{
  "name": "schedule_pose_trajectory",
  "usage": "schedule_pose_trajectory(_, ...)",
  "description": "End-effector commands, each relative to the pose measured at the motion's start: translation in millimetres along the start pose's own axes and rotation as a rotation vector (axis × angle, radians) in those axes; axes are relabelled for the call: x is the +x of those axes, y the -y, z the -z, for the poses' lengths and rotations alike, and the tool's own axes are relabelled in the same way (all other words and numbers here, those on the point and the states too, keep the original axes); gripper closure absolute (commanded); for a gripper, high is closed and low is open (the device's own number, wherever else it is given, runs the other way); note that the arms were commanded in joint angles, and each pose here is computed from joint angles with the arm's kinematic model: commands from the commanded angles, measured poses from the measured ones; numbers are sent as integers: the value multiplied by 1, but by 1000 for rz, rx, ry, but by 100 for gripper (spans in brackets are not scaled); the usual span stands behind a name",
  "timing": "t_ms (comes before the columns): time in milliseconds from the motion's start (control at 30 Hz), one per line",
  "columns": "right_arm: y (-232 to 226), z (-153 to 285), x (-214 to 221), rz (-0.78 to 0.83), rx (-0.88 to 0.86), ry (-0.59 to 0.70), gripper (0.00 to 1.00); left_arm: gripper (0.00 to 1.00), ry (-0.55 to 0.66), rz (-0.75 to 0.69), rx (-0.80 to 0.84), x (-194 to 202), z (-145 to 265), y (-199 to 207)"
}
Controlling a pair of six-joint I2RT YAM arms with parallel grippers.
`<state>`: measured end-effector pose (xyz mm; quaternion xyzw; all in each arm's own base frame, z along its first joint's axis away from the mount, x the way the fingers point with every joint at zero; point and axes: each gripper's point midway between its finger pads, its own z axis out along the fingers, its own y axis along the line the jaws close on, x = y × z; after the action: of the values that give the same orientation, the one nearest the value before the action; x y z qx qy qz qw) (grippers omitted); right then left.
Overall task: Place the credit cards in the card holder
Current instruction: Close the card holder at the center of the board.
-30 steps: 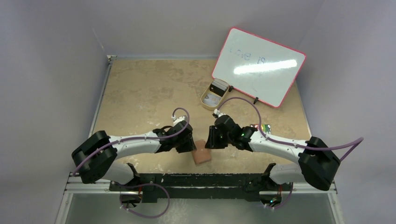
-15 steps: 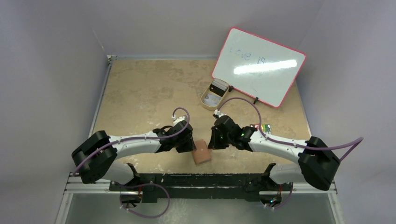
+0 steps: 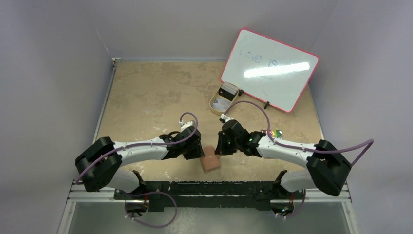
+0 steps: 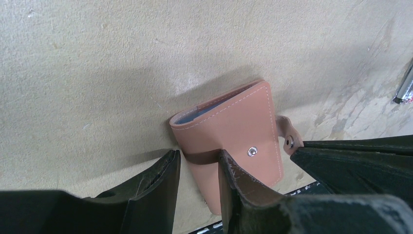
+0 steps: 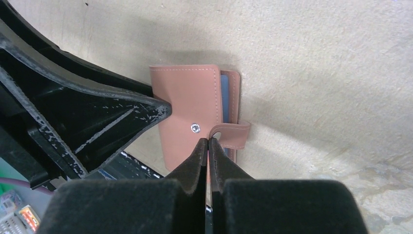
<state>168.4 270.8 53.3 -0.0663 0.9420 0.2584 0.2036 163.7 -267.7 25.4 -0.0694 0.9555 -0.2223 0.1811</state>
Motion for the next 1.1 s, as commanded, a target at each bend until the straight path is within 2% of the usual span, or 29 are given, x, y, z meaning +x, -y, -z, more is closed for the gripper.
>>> schedule_pose_trajectory(0, -24, 0, -19, 42, -76, 40, 100, 66, 37, -6, 40, -9, 6, 14)
schedule_pose_trajectory(1067, -34, -14, 4, 78, -115, -72, 100, 67, 43, 3, 46, -8, 6, 13)
